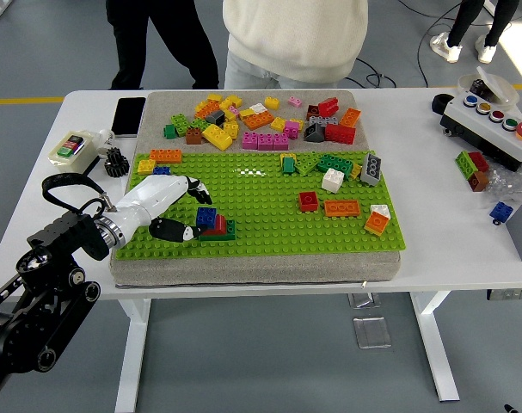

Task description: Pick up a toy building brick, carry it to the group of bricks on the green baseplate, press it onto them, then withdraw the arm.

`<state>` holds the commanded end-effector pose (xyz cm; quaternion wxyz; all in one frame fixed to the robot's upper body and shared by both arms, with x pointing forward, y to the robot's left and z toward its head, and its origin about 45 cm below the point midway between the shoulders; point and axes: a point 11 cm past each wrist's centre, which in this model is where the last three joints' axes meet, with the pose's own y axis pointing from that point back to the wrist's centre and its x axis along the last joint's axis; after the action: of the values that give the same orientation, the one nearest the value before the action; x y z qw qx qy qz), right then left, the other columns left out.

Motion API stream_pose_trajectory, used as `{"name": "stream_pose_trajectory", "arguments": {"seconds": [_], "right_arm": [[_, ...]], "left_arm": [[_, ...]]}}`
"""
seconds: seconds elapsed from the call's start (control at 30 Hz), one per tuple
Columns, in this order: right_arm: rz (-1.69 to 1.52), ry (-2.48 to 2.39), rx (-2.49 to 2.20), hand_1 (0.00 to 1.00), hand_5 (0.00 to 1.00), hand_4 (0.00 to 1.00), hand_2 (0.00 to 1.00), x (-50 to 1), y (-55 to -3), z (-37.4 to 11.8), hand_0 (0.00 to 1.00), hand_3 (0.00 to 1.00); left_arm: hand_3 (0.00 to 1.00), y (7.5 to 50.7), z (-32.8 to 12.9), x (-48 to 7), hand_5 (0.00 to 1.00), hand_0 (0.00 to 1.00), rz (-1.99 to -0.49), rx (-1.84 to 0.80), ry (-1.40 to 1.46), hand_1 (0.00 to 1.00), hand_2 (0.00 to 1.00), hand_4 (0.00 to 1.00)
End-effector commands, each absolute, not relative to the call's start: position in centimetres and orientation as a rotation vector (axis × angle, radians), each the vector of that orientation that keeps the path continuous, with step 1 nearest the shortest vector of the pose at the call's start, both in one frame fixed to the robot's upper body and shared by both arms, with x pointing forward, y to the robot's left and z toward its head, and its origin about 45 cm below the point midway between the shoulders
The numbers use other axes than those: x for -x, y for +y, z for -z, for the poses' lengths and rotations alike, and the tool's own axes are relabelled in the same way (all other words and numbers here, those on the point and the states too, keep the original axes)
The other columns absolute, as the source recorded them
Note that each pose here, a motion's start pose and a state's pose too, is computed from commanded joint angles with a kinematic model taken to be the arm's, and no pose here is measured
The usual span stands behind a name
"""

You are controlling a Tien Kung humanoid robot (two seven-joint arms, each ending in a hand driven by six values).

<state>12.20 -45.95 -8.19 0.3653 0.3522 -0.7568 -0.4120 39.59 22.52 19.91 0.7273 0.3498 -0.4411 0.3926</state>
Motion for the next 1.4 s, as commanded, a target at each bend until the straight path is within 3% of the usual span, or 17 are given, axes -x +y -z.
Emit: {"name": "stream_pose_trajectory", "arguments": {"seconds": [1.4], "right_arm": [[1.064, -1.95, -0.903, 0.681, 0.501, 0.927, 0.729, -12.21, -46.04, 8.15, 0.758, 0.666]], "left_arm": [[0.587, 22.72, -20.11, -39.99, 0.19, 0.724, -0.875, -0.771, -0.967, 0.696, 0.631, 0.781]]}}
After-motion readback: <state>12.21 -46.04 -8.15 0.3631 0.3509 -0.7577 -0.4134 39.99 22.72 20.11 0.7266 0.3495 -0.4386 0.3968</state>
